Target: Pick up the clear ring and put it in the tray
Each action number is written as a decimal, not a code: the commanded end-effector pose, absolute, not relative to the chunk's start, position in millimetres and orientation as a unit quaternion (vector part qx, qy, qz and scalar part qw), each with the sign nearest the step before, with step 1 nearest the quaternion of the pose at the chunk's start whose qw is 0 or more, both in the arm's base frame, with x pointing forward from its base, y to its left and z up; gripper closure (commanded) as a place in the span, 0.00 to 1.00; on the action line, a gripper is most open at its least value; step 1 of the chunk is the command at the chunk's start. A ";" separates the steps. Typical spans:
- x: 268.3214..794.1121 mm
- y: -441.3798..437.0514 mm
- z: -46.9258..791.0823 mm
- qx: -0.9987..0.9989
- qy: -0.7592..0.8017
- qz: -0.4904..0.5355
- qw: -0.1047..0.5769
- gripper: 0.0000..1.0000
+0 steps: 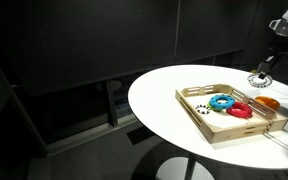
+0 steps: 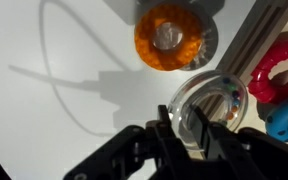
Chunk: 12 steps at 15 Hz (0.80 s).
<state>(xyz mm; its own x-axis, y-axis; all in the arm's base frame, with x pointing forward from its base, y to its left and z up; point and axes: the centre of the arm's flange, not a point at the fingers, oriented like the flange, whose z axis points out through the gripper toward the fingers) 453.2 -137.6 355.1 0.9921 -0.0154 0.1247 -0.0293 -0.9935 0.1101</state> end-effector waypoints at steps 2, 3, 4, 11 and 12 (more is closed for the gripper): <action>456.2 -130.8 352.0 0.997 -0.001 0.062 0.054 0.91; 458.7 -126.3 350.1 0.997 0.004 0.063 0.053 0.91; 463.0 -118.8 348.7 0.996 0.014 0.064 0.053 0.91; 486.2 -54.9 331.6 0.992 0.092 0.064 0.050 0.91; 487.6 -48.2 328.4 0.992 0.101 0.061 0.049 0.90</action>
<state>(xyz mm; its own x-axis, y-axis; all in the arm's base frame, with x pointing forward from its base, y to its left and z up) 474.7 -61.2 334.5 0.9814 0.1558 0.1118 0.1426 -0.9827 0.1181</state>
